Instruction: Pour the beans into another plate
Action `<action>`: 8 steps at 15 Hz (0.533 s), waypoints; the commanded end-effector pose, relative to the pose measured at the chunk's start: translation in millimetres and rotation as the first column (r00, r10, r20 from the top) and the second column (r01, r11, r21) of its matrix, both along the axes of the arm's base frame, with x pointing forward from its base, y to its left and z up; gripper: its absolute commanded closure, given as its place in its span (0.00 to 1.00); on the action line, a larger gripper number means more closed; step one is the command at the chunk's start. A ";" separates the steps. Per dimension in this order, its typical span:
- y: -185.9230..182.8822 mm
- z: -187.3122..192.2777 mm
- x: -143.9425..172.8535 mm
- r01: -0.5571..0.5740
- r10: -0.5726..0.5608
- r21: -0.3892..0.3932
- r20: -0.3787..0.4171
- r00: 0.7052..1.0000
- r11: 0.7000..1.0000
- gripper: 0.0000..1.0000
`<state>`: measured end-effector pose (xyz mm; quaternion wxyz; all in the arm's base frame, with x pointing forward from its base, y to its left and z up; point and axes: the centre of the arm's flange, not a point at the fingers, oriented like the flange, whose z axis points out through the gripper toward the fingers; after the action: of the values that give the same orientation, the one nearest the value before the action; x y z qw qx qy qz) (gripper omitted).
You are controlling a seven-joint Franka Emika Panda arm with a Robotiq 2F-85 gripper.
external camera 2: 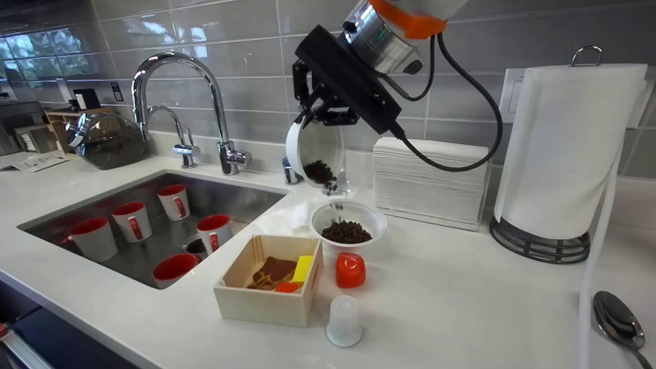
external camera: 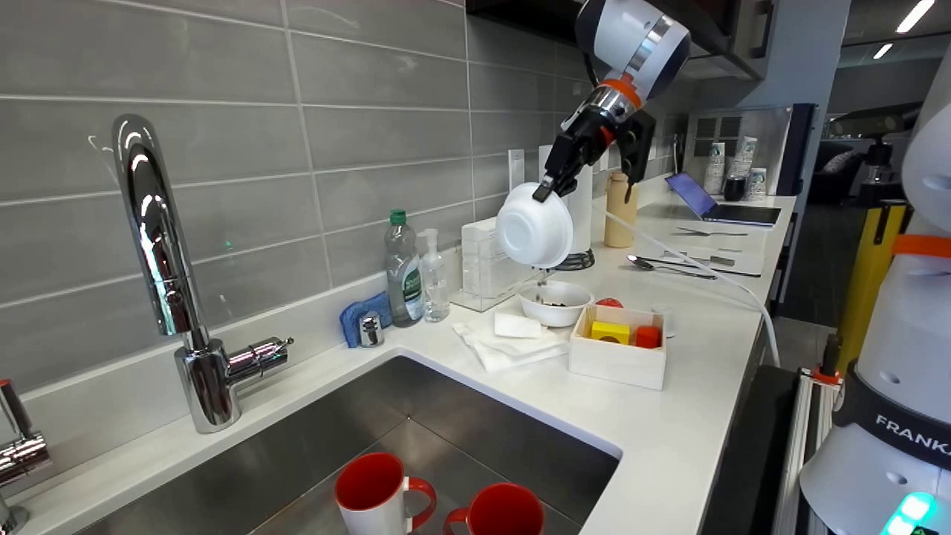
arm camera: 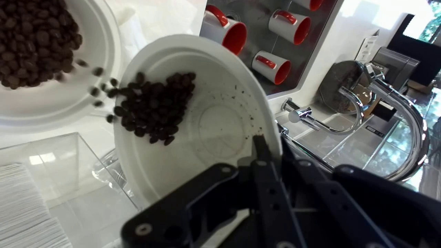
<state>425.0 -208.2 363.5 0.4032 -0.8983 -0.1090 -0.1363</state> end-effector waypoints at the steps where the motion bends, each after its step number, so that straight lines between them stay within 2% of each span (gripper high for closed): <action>1: -1.6 3.1 8.0 0.014 -0.014 -0.026 0.018 1.000 1.000 1.00; 8: 27.3 -4.8 20.5 0.029 -0.024 -0.166 0.032 0.999 0.986 1.00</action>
<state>443.6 -196.1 359.3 0.3505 -0.9177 -0.1138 -0.1484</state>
